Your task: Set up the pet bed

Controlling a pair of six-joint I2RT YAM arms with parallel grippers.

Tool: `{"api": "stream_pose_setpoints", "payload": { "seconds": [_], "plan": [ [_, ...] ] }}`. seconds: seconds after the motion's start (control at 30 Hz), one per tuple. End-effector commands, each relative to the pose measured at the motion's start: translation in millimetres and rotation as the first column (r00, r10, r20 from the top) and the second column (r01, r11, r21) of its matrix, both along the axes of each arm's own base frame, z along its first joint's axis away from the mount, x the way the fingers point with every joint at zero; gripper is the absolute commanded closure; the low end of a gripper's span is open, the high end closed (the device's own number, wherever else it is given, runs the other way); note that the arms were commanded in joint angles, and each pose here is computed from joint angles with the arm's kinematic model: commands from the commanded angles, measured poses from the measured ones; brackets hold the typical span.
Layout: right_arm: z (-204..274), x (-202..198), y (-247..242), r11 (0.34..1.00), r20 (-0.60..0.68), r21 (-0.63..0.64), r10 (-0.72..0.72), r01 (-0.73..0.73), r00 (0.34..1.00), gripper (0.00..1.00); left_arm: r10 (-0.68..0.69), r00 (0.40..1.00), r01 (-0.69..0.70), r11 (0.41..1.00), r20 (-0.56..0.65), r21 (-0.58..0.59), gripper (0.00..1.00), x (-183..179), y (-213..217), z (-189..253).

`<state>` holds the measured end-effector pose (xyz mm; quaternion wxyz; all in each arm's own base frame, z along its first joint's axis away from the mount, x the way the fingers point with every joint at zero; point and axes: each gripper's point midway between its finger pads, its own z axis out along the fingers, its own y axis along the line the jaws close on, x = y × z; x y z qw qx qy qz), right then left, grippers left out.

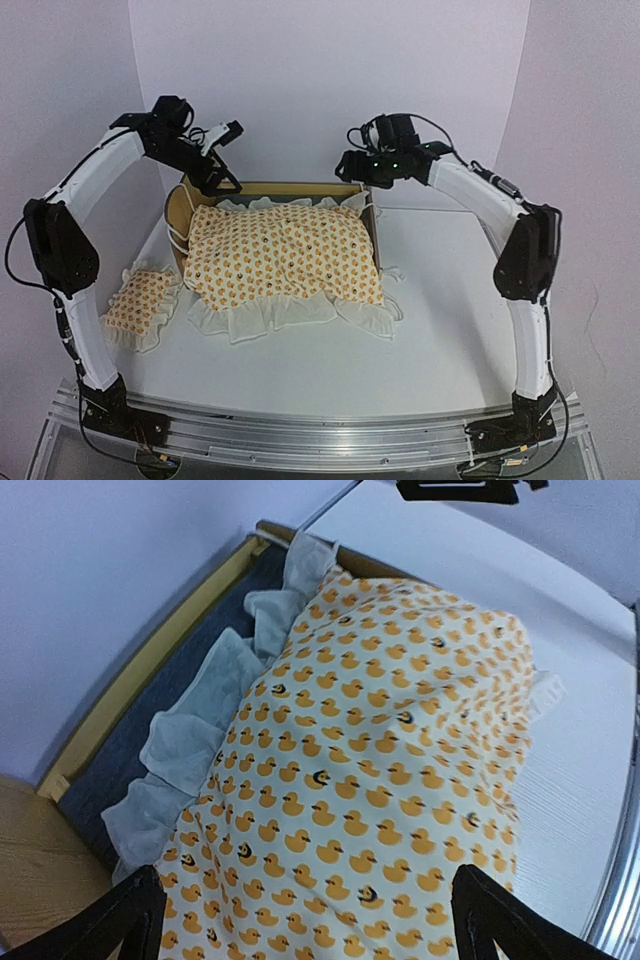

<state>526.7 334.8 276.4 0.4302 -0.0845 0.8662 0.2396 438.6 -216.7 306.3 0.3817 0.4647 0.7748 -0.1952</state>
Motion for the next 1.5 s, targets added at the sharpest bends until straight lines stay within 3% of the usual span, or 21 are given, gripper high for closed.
{"api": "stream_pose_setpoints", "payload": {
  "seconds": [0.0, 0.23, 0.33, 0.4, 0.5, 0.53, 0.57, 0.77, 0.93, 1.2, 1.47],
  "plan": [
    [-77, 2, 29, 0.999, -0.205, 0.025, 0.042, -0.037, 0.978, 0.2, 0.279, 0.96, -0.279, 0.955, 0.018, 0.101, 0.01, 66, 10, -50],
    [-130, 5, 44, 0.998, -0.275, 0.001, 0.063, -0.066, 0.959, 0.24, 0.33, 0.939, -0.287, 0.906, -0.095, 0.311, 0.01, 76, 20, -160],
    [-138, 3, 45, 0.997, -0.289, -0.003, 0.072, -0.076, 0.955, 0.46, 0.328, 0.94, -0.284, 0.903, -0.089, 0.322, 0.05, 77, 22, -176],
    [-137, 3, 43, 0.997, -0.288, -0.006, 0.068, -0.073, 0.955, 0.71, 0.311, 0.946, -0.27, 0.913, -0.092, 0.306, 0.26, 75, 19, -174],
    [-122, 6, 42, 0.998, -0.253, -0.007, 0.062, -0.066, 0.965, 0.99, 0.293, 0.953, -0.265, 0.928, -0.076, 0.261, 0.82, 76, 13, -160],
    [-115, 8, 41, 0.998, -0.236, -0.007, 0.056, -0.059, 0.97, 1.0, 0.295, 0.954, -0.275, 0.93, -0.05, 0.243, 0.95, 79, 12, -150],
    [-106, 12, 39, 0.999, -0.211, -0.006, 0.043, -0.046, 0.976, 1.0, 0.302, 0.953, -0.291, 0.93, -0.013, 0.226, 0.99, 84, 12, -138],
    [-35, 42, 26, 0.995, 0.011, 0.056, -0.089, 0.088, 0.996, 1.0, 0.337, 0.897, -0.379, 0.919, 0.286, 0.106, 1.0, 122, 17, -53],
    [19, 66, 14, 0.976, 0.224, 0.141, -0.193, 0.164, 0.955, 1.0, 0.343, 0.81, -0.404, 0.914, 0.475, 0.029, 1.0, 146, 18, -5],
    [24, 93, -4, 0.955, 0.306, 0.171, -0.284, 0.241, 0.909, 1.0, 0.36, 0.737, -0.425, 0.905, 0.572, -0.022, 1.0, 175, 20, 3],
    [18, 119, -15, 0.939, 0.36, 0.201, -0.336, 0.279, 0.87, 1.0, 0.361, 0.712, -0.43, 0.902, 0.602, -0.033, 1.0, 206, 16, -9]
  ]
}}
